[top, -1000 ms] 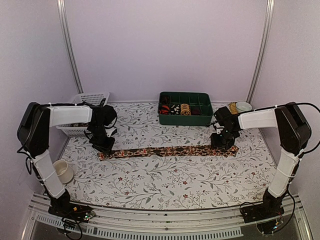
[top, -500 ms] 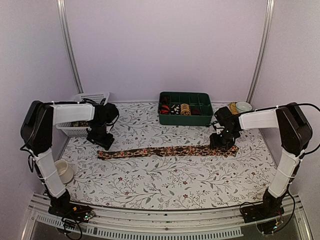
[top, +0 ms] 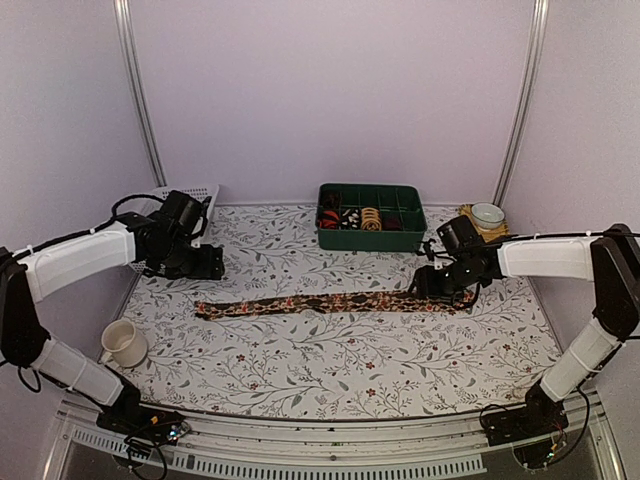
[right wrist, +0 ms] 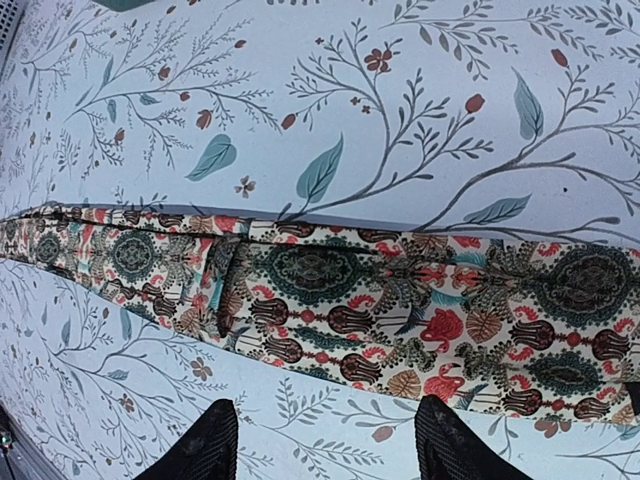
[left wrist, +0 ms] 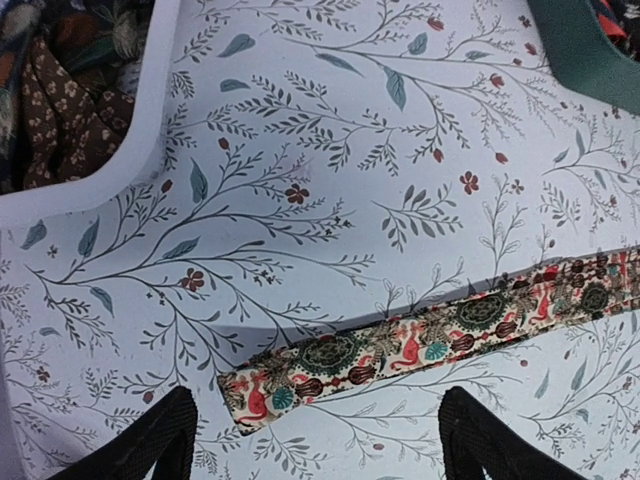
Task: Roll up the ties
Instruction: Flatten out the tie at the center of the board.
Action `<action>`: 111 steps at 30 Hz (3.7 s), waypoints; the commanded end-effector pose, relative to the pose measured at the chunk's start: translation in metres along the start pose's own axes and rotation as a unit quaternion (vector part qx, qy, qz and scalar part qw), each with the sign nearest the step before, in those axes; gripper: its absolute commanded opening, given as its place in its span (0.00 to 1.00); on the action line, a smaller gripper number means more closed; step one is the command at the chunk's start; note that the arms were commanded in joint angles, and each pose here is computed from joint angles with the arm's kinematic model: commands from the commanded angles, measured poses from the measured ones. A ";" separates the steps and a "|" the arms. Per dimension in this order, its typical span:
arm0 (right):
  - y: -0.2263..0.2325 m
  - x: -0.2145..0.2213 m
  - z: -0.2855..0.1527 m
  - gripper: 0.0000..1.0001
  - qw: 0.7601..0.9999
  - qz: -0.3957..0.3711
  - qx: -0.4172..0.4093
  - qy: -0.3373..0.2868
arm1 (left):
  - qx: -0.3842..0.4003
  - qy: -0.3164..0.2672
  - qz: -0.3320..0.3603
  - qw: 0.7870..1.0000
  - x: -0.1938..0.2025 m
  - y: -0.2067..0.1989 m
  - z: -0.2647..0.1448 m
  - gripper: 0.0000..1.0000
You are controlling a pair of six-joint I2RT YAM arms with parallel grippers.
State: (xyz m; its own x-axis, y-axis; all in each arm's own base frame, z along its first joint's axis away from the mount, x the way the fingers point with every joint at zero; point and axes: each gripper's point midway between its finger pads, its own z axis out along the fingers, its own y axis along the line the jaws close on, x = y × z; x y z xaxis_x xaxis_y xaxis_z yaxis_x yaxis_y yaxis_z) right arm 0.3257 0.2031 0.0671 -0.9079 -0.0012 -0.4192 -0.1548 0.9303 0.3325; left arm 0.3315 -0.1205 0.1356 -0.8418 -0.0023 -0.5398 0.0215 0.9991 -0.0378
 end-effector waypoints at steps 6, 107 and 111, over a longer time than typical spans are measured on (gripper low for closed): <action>0.003 -0.017 -0.020 0.61 0.995 0.062 -0.057 -0.053 | 0.041 -0.080 -0.067 0.994 -0.009 -0.002 -0.005 0.89; -0.023 0.038 0.057 0.69 0.995 0.064 -0.009 0.076 | -0.053 0.064 -0.159 0.984 0.087 0.083 0.100 0.00; -0.029 0.039 0.054 0.69 0.994 0.079 -0.011 0.078 | -0.067 0.068 -0.154 0.983 0.087 0.086 0.101 0.00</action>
State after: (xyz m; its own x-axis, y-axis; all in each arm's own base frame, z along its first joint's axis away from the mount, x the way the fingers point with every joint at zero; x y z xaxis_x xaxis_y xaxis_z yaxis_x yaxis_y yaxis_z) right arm 0.3305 0.2182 0.0314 -0.9441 0.0588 -0.3245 -0.1052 0.8788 0.4655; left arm 0.3293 -0.0533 0.0134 -0.8267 -0.3306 -0.4552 -0.2886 0.9438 -0.1613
